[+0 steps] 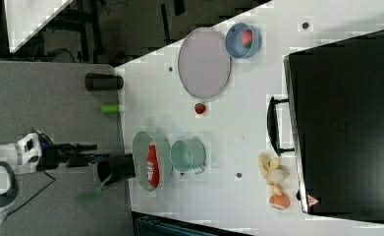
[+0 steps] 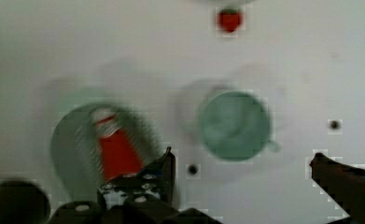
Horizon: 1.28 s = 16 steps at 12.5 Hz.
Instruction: Pick ketchup from strainer and place it on the table
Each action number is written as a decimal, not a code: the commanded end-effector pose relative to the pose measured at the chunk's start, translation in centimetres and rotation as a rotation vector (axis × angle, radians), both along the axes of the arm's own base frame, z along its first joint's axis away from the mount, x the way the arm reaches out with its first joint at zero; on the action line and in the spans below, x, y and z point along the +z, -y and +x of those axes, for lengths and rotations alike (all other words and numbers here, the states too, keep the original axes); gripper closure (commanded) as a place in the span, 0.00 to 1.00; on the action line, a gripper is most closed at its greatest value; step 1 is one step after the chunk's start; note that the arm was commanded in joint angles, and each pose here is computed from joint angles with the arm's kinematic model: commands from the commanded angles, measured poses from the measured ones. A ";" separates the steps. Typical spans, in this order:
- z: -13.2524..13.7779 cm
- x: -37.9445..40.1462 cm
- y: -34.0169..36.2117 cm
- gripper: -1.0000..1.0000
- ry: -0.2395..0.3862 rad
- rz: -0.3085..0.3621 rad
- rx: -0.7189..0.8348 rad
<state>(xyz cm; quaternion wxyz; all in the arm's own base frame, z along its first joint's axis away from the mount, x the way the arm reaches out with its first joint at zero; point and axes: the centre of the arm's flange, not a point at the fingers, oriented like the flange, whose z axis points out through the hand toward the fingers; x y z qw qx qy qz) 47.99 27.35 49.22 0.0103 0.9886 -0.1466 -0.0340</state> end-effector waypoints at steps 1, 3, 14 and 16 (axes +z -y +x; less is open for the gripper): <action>-2.4 -0.5 -5.2 0.00 0.032 0.036 0.063; -3.5 -3.7 -8.0 0.00 -0.001 0.051 0.127; -6.1 -22.6 -11.1 0.00 0.009 0.102 0.254; -6.3 -25.3 -11.5 0.00 0.002 0.114 0.228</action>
